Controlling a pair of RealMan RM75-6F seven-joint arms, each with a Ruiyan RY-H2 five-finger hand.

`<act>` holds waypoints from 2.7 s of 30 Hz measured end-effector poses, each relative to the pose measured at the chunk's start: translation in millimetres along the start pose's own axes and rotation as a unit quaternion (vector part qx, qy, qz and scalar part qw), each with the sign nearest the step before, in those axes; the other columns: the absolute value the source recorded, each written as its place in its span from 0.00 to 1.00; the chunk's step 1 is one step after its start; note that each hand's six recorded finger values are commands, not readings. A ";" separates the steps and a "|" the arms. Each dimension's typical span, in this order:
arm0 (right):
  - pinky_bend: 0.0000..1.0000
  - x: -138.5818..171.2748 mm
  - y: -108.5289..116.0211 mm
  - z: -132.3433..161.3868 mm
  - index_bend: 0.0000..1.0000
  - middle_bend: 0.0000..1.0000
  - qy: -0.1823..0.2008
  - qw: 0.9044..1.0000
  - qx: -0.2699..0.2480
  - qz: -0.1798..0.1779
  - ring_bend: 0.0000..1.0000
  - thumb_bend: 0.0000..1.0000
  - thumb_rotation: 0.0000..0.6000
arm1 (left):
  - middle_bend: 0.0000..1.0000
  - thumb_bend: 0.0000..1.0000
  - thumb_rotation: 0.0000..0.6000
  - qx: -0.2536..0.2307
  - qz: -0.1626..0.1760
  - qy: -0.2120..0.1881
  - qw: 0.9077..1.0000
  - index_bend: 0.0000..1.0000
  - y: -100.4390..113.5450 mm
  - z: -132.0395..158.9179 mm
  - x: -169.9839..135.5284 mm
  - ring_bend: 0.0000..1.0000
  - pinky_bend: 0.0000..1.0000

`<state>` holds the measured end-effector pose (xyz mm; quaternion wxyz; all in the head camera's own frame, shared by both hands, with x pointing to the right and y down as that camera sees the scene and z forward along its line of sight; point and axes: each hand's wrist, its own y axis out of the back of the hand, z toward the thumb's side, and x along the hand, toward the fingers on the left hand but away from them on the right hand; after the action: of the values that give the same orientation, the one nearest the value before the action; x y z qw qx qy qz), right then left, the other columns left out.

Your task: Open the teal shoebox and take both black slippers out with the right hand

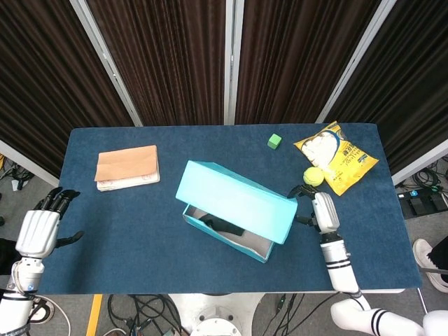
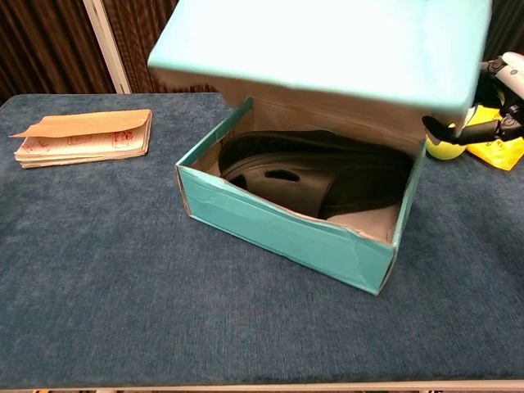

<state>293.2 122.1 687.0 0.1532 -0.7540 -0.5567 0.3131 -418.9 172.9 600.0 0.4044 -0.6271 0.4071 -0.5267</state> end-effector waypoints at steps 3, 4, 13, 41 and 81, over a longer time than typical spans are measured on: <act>0.45 -3.0 3.3 -2.3 0.64 0.53 -0.054 0.994 -0.096 0.005 0.39 0.31 1.00 | 0.20 0.07 1.00 0.000 -0.001 -0.001 1.000 0.20 0.1 0.8 0.5 0.11 0.32; 0.45 -3.9 4.3 -3.0 0.64 0.53 -0.071 0.990 -0.126 0.006 0.40 0.31 1.00 | 0.20 0.07 1.00 0.000 -0.001 -0.001 1.000 0.20 0.1 1.1 0.6 0.11 0.32; 0.39 -15.6 23.5 -13.1 0.55 0.50 -0.193 0.907 -0.374 -0.010 0.32 0.28 1.00 | 0.20 0.07 1.00 0.002 -0.002 0.000 1.000 0.20 1.3 0.7 -0.5 0.11 0.32; 0.03 -2.6 108.8 25.6 0.00 0.14 0.020 0.962 -0.224 -0.155 0.00 0.16 1.00 | 0.20 0.07 1.00 0.002 -0.007 -0.002 1.000 0.20 -1.1 4.5 0.1 0.11 0.32; 0.20 -89.4 -81.9 105.9 0.23 0.26 0.035 0.925 0.296 0.236 0.11 0.15 1.00 | 0.20 0.07 1.00 -0.015 0.009 0.019 1.000 0.21 6.4 -21.0 -6.2 0.11 0.32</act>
<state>147.8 53.3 681.2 0.3105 -0.7944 -0.2391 0.4640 -440.9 174.9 594.4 0.3923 -0.6188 0.4283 -0.5288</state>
